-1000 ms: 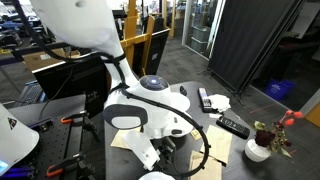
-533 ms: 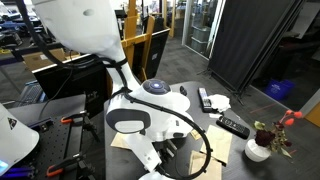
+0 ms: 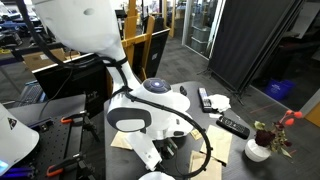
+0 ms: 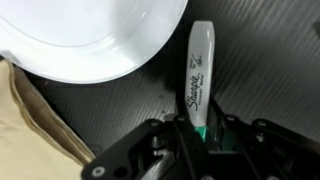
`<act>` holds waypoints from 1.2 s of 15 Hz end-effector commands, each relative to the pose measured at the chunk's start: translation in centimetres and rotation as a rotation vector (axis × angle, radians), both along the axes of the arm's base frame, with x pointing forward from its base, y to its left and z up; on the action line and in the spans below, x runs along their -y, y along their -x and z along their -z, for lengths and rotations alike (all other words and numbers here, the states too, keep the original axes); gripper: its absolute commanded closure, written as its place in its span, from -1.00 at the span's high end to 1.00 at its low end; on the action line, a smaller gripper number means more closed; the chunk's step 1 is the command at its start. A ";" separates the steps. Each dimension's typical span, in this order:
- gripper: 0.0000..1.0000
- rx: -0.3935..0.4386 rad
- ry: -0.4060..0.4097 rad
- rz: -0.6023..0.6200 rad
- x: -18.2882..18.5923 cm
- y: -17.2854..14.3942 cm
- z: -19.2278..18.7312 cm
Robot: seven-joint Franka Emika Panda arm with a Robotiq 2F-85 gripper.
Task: Pick the pen on the table and put it in the bowl
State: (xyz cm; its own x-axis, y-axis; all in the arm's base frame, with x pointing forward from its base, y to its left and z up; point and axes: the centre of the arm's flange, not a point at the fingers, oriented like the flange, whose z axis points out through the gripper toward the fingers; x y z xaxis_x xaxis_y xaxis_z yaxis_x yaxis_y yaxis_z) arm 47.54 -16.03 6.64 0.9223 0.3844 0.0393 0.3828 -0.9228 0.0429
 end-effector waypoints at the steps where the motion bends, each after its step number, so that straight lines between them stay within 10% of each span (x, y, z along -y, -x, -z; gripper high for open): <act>1: -0.88 -0.019 -0.029 0.038 -0.5 -0.1 -3.0; 18: -0.88 -0.059 -0.038 0.081 -4.2 -3.3 -19.6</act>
